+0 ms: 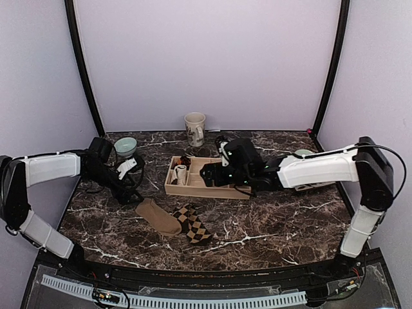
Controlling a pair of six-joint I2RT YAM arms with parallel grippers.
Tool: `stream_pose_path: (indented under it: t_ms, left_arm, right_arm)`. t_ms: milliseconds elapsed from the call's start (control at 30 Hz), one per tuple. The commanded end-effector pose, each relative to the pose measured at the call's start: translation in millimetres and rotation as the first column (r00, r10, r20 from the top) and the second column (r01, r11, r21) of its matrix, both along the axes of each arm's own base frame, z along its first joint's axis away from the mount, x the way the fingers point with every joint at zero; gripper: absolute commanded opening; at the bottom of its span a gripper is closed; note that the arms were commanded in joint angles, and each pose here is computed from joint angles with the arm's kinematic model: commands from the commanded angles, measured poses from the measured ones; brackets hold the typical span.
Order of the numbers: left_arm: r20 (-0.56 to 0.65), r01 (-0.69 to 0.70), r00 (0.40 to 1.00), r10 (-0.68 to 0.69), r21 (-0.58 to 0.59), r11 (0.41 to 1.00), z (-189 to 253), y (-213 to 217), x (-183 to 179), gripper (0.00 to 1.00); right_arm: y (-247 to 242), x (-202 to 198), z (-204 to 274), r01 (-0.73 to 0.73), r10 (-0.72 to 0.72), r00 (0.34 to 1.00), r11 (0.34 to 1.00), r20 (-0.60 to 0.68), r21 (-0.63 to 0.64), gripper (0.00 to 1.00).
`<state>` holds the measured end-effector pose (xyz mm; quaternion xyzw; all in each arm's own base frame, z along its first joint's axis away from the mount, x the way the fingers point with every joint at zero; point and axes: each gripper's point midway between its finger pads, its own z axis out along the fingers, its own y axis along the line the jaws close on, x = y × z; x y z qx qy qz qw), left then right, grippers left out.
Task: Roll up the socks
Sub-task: Pick up the sock from the center of the board.
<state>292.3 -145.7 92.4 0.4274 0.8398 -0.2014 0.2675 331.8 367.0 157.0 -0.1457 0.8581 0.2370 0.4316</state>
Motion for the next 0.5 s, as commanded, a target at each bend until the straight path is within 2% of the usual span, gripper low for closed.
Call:
stream_pose_path:
  t_ms: [0, 167, 467]
  left_arm:
    - [-0.026, 0.012, 1.000, -0.011, 0.039, 0.999, -17.6, 1.0, 2.0, 0.99]
    - [-0.046, 0.019, 0.999, -0.017, 0.042, 0.999, -27.1, -0.6, 4.8, 0.96]
    - [-0.038, 0.029, 0.999, -0.029, 0.011, 1.000, -30.4, -6.1, 4.5, 0.97]
  right_arm:
    - [54.5, -18.8, -33.4, -0.069, 0.064, 0.997, 0.992, -0.049, -0.104, 0.89]
    - [99.3, -42.3, -52.2, -0.148, 0.140, 0.987, 0.984, -0.082, -0.097, 0.84]
    - [117.6, -75.0, -84.3, -0.214, 0.198, 0.967, 0.972, -0.163, -0.091, 0.76]
